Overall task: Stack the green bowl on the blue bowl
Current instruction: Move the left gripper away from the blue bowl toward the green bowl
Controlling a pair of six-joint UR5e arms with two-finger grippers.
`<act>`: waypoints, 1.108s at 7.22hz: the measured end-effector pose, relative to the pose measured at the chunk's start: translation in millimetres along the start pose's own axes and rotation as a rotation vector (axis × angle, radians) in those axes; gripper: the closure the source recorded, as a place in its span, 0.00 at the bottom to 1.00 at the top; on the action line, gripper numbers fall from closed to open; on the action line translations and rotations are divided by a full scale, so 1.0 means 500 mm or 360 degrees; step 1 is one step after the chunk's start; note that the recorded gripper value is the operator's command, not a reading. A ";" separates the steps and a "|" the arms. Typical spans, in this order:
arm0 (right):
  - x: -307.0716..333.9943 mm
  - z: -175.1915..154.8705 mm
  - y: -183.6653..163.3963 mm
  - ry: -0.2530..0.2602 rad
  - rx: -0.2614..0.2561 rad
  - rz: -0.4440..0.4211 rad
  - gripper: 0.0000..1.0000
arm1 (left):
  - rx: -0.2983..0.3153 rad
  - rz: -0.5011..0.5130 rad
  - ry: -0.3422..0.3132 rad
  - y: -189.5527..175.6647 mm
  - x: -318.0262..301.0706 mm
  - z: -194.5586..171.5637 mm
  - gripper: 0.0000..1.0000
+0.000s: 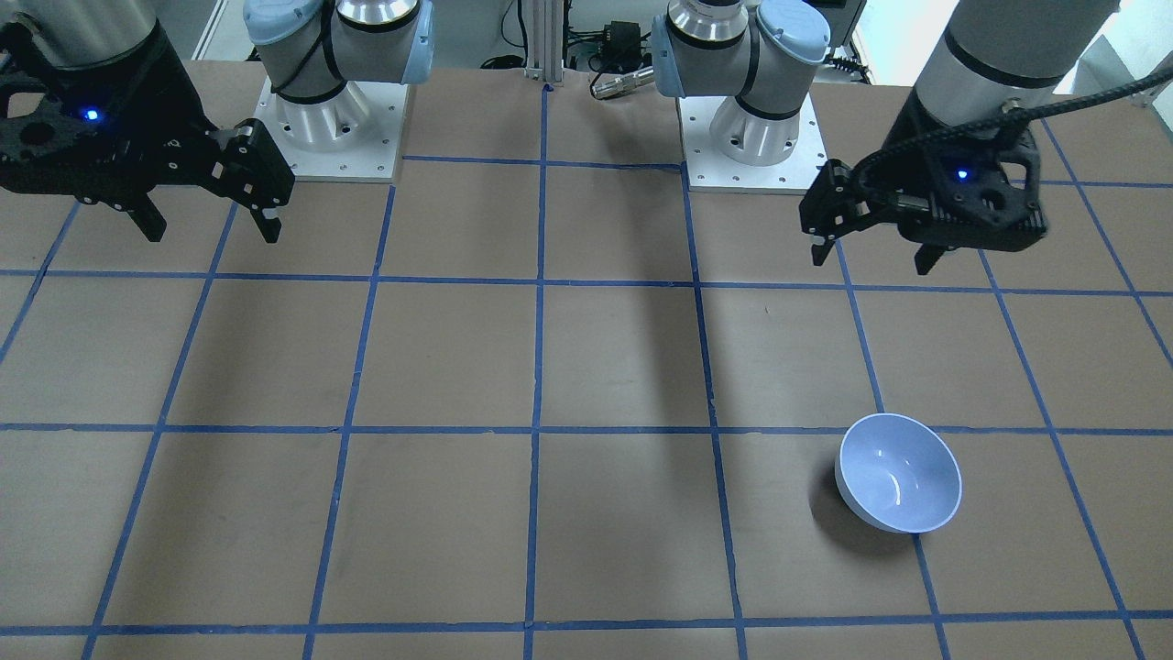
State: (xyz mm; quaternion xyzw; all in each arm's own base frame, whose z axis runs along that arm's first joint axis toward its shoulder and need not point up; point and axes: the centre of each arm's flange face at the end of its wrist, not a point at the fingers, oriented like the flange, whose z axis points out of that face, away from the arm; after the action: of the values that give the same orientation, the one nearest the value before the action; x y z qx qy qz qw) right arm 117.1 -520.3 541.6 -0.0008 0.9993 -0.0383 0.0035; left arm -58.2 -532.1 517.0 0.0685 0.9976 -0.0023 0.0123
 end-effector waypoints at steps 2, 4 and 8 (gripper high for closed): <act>0.000 0.000 0.000 0.0001 -0.0001 -0.0002 0.00 | -0.0074 0.0268 0.0023 0.008 -0.208 0.011 0.00; 0.000 0.000 0.000 0.0001 0.0001 -0.0002 0.00 | -0.0094 0.0525 0.0049 0.002 -0.417 0.043 0.00; 0.000 0.000 0.000 0.0001 -0.0001 -0.0002 0.00 | -0.0134 0.1087 -0.0153 -0.101 -0.794 0.173 0.00</act>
State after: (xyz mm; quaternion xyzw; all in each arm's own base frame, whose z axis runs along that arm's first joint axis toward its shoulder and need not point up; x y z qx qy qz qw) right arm 117.0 -520.4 541.4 -0.0016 0.9993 -0.0380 0.0033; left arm 330.0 -636.8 440.6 0.3976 0.9146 0.0398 0.0621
